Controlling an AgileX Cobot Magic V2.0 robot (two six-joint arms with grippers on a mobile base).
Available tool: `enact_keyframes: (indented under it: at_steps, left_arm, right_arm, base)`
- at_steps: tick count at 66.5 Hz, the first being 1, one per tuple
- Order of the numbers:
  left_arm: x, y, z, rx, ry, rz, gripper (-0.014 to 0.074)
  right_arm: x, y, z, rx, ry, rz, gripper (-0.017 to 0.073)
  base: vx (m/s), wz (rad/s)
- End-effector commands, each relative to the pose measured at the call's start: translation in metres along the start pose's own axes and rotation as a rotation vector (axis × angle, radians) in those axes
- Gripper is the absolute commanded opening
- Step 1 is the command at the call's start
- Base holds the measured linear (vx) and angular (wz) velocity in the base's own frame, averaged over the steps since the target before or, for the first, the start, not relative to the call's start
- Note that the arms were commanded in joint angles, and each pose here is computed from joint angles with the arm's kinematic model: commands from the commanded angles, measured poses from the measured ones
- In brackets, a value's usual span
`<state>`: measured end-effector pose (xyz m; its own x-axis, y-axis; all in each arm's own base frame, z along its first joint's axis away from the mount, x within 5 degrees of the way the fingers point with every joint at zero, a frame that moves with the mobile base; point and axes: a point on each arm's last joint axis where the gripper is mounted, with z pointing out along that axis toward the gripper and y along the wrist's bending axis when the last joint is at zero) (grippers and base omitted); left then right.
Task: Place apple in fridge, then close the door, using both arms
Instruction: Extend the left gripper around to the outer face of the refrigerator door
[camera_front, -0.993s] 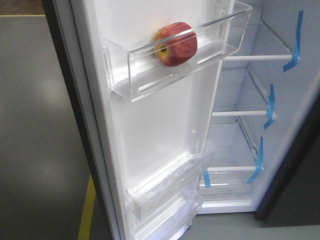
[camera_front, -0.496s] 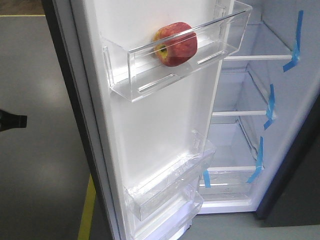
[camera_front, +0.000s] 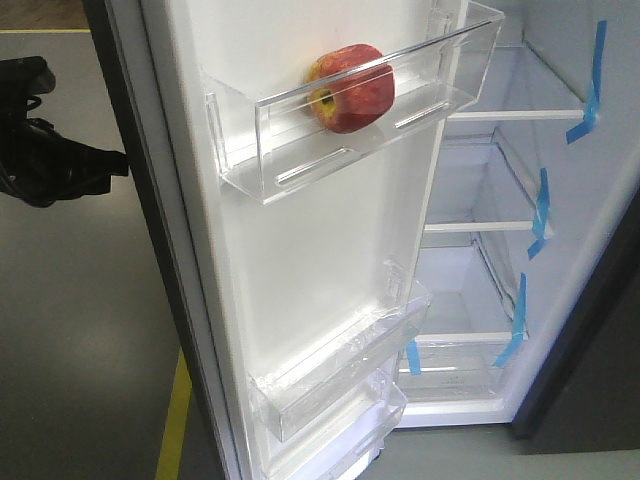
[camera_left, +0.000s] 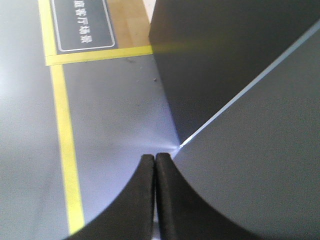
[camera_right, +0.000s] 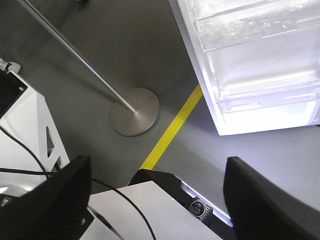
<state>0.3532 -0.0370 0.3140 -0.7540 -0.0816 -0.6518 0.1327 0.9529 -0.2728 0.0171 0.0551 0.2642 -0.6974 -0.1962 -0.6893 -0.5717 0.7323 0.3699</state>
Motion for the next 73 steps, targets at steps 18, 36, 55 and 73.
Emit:
enact_keyframes:
  at_steps: [18,36,55,73]
  left_arm:
    - [-0.034,-0.016,0.001,0.301,-0.086,-0.194,-0.0006]
    - [-0.037,-0.032,-0.006,0.507,-0.101,-0.209,-0.0006]
    - [-0.032,-0.043,-0.011,0.624,-0.051,-0.159,-0.0006]
    - [-0.026,-0.061,-0.011,0.679,-0.014,-0.08,-0.0006]
  right_arm:
    - [-0.009,0.004,-0.004,-0.022,-0.059,-0.004,0.0527]
    - [-0.009,0.004,-0.004,-0.022,-0.059,-0.004,0.0527]
    - [-0.009,0.004,-0.004,-0.022,-0.059,-0.004,0.0527]
    - [-0.009,0.004,-0.004,-0.022,-0.059,-0.005,0.0527]
  base:
    - [0.0,0.0]
    - [0.0,0.0]
    - [0.0,0.0]
    - [0.0,0.0]
